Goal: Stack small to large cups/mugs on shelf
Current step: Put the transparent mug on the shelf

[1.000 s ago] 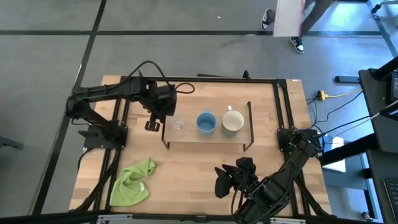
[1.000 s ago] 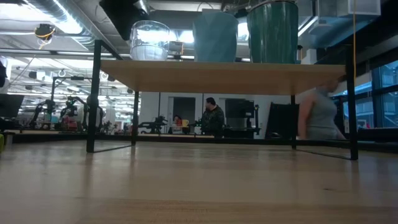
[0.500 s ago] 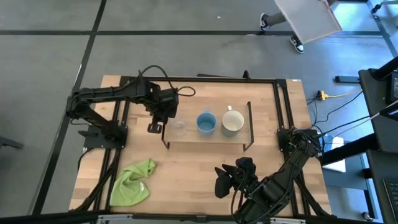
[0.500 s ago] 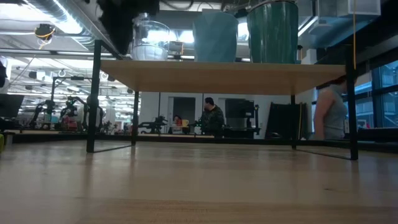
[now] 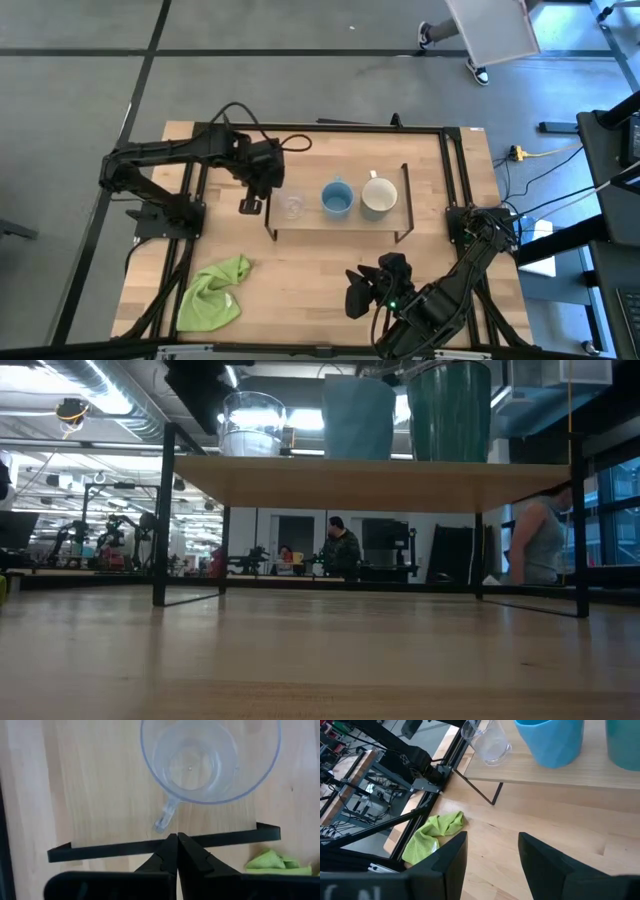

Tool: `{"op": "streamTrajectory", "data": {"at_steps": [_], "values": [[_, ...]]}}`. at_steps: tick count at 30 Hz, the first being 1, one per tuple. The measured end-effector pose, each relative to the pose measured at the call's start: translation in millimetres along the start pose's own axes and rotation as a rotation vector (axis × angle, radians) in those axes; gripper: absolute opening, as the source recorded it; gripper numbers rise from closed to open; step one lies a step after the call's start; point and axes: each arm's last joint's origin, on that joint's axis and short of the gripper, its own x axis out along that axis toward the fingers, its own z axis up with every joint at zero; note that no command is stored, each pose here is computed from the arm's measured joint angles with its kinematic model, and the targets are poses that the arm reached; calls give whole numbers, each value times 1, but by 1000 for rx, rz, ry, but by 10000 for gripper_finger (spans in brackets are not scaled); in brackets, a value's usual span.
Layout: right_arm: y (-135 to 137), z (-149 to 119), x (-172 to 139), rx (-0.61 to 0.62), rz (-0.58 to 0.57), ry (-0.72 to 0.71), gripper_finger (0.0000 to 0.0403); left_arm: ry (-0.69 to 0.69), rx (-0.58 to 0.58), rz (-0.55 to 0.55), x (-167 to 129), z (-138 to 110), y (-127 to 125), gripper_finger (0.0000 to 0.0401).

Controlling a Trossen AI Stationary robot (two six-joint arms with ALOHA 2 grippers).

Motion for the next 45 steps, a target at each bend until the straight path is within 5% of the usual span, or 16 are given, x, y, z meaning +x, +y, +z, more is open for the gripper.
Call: {"op": "streamTrajectory", "data": {"at_steps": [45], "values": [[0,0,0,28,-9,17,177,-173,39,59,12,19,28,0]]}}
